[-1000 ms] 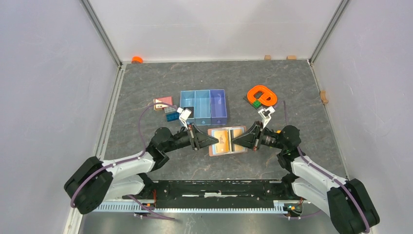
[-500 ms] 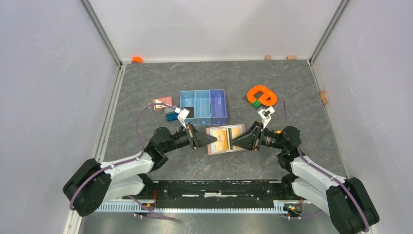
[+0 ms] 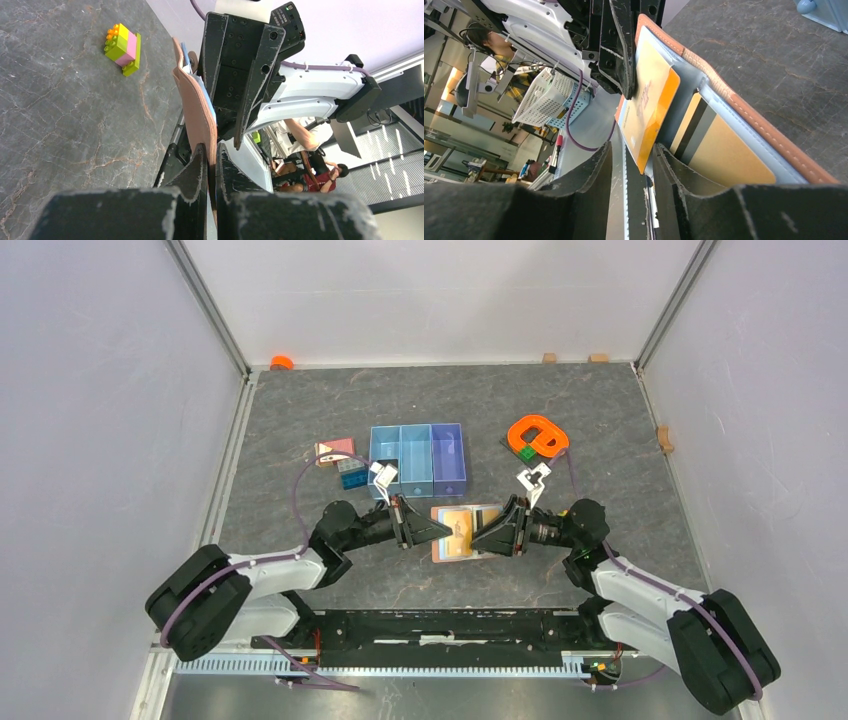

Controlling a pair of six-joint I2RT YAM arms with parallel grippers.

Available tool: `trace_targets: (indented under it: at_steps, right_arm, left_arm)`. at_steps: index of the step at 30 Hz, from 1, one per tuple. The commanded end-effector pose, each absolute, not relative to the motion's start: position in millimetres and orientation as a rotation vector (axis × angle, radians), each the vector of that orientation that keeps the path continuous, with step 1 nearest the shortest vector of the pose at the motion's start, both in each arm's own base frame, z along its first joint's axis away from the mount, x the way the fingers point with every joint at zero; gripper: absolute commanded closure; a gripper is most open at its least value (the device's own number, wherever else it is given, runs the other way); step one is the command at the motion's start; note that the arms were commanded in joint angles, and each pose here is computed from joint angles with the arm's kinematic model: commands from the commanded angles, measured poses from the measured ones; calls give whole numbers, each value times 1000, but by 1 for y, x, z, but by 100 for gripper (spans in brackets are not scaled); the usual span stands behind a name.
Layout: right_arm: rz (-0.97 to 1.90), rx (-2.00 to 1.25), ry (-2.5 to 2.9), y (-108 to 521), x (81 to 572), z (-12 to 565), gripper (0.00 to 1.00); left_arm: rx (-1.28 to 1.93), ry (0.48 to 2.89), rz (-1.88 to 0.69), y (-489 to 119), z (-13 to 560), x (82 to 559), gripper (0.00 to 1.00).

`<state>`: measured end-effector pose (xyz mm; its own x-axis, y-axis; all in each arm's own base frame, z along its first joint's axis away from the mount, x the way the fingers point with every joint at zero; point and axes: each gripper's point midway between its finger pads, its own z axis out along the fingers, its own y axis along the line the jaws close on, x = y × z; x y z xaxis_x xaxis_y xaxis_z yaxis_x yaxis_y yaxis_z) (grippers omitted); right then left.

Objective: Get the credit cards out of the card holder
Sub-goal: Remove the credit card from the card holder.

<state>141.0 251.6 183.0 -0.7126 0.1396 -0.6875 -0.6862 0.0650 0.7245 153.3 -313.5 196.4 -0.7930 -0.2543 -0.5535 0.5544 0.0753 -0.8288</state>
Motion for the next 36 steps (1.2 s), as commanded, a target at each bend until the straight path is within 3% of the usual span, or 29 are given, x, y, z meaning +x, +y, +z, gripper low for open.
trace_targets:
  at_steps: [1,6,18,23,25,36]
  right_arm:
    - [1720,-580,1644,254,142,201,66]
    - [1785,-594,1571,252,131,216,80]
    - [1798,-573,1589,255,135,213,73]
    - [1797,-570,1604,256,136,210,96]
    - [1788,-564,1610,255,137,209,100]
    - [1742,-522,1630,248,145,203,100]
  left_arm:
    - [368,1619,-1873,-318,234,145,98]
    - [356,1654,-1829,-319,225,151,98]
    - [423,1637,-1855,-330,229,143,98]
    - [400,1631,-1821,-323,231,143,98]
    - [378,1645,-1783,-320,229,147,96]
    - [212,1743,-1578,-285,212,161,96]
